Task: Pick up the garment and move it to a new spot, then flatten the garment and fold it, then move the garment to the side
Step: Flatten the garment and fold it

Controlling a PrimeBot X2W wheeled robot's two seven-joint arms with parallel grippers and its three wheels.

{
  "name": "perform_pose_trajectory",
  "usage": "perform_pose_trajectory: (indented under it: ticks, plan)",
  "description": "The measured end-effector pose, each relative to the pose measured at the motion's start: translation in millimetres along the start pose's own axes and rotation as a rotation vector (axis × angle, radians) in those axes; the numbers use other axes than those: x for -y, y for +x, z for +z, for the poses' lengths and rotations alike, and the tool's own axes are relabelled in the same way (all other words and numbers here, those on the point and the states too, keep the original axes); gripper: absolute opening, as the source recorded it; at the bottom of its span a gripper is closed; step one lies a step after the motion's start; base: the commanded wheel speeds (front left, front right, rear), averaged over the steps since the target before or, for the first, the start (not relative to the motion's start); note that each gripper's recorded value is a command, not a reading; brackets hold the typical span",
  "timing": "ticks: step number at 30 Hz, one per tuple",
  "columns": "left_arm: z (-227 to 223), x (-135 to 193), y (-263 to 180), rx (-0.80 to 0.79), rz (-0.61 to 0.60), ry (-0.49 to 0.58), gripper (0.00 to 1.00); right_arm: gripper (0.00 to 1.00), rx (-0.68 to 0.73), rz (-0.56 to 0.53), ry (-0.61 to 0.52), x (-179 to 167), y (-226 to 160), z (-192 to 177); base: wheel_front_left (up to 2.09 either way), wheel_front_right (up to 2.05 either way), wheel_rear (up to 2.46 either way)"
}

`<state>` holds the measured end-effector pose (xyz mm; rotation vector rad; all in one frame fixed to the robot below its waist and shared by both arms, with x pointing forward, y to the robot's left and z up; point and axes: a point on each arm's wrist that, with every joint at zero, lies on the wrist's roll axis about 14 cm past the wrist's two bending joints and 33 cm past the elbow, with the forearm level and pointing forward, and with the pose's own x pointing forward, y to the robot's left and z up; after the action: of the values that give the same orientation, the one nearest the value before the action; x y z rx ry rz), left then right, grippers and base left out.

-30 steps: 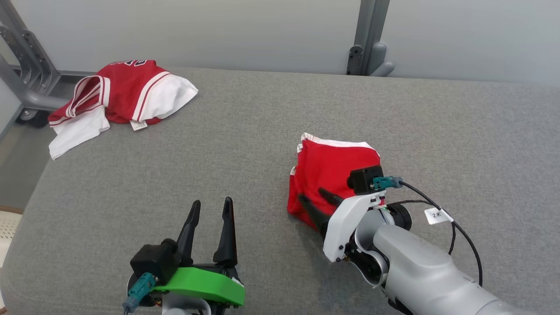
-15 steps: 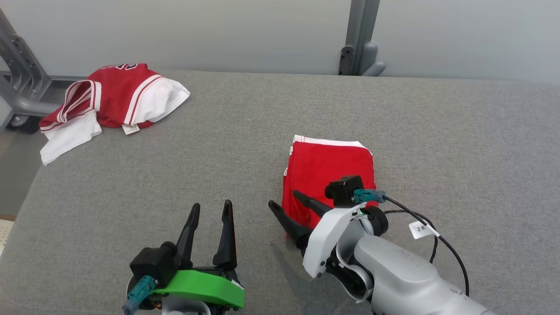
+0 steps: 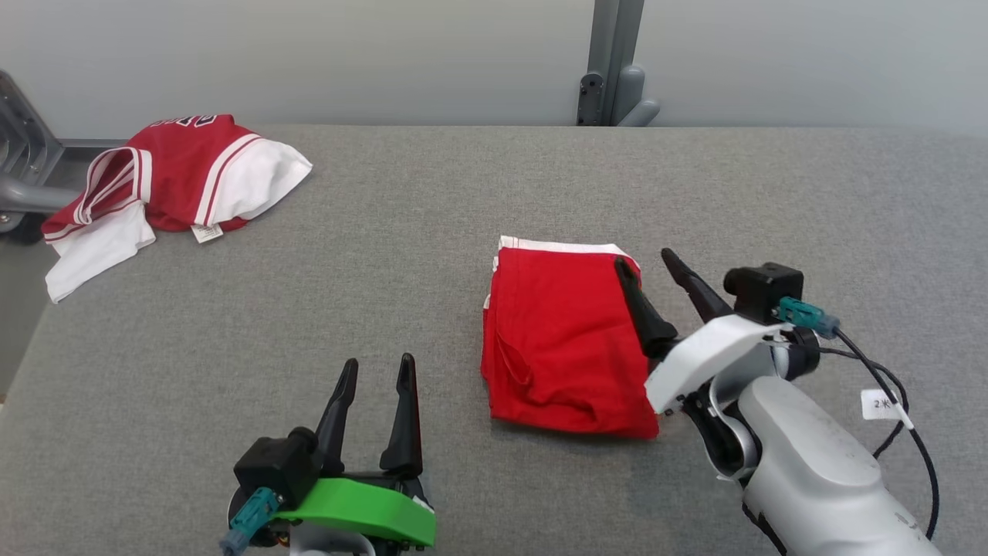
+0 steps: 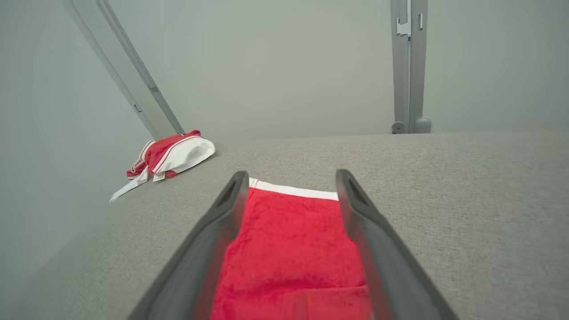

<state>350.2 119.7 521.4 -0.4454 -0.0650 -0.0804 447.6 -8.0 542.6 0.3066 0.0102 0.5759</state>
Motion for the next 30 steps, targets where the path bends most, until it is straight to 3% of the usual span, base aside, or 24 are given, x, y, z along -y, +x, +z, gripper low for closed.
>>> perform_pose_trajectory:
  ticks: [7,9,10,12,30]
  plan:
    - [-5,1,2,-0.015,-0.004,-0.002,1.0,1.0,0.023,-0.081,-0.028,20,-19,-7,0.0,0.0,0.0]
    - [-6,0,3,-0.019,-0.002,-0.002,1.0,0.42,0.008,-0.073,-0.039,15,-22,-15,0.0,0.0,0.0]
    - [-6,-1,3,-0.02,0.0,-0.002,1.0,0.24,-0.002,-0.068,-0.038,12,-22,-19,0.0,0.0,0.0]
    - [-7,-3,3,-0.022,0.006,0.0,1.0,0.0,-0.025,-0.053,-0.034,6,-22,-29,0.0,0.0,0.0]
    - [12,-42,-14,0.031,0.14,0.018,1.0,0.0,-0.278,0.134,-0.019,-57,-8,-112,0.0,0.0,0.0]
